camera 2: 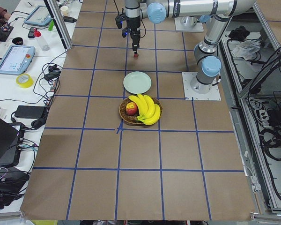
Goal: Collect all strawberries into plate
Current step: 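Carry the strawberry toward the plate and set it down mid-table with the right gripper, then grasp the lone middle strawberry with the right gripper and shift it toward the plate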
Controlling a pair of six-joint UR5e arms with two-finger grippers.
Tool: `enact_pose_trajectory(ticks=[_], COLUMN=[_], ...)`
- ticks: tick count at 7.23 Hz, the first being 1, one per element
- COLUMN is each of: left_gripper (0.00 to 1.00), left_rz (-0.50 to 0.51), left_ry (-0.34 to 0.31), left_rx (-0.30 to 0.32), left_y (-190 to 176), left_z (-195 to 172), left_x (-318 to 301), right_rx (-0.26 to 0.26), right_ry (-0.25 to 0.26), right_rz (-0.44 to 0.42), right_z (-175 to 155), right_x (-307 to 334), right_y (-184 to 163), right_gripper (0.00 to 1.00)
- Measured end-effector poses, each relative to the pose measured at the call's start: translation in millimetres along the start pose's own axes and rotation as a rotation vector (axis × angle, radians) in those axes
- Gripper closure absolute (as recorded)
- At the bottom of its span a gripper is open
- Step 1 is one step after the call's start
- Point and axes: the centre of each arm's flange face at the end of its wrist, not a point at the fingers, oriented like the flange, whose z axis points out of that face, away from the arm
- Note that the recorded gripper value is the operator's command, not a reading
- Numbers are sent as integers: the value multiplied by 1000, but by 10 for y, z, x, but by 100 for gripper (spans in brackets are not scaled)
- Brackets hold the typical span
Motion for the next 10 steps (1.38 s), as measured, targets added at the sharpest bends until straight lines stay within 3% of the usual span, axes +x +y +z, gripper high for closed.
enact_pose_trajectory(ticks=[2,4,5,7,8,9,10], left_gripper=[0,0,0,0,0,0,0], left_rz=[0,-1,-3,-3,0,1,1], left_ry=[2,3,3,1,-1,-7,-23], left_rx=[-1,0,2,-4,-6,-8,-8], left_y=[-9,-20,-26,-23,-5,6,7], left_z=[11,13,10,36,42,45,49], left_x=[2,7,12,13,10,3,-15], right_rx=[24,39,49,22,-8,-31,-38], right_ry=[88,89,85,83,61,29,9], right_rz=[-10,-4,-2,1,2,3,4], right_z=[-269,-155,-70,119,219,263,259], right_x=[756,1379,1476,1544,1541,1517,1492], right_y=[-192,-290,-294,-255,-218,-196,-199], right_gripper=[1,6,22,40,62,95,100])
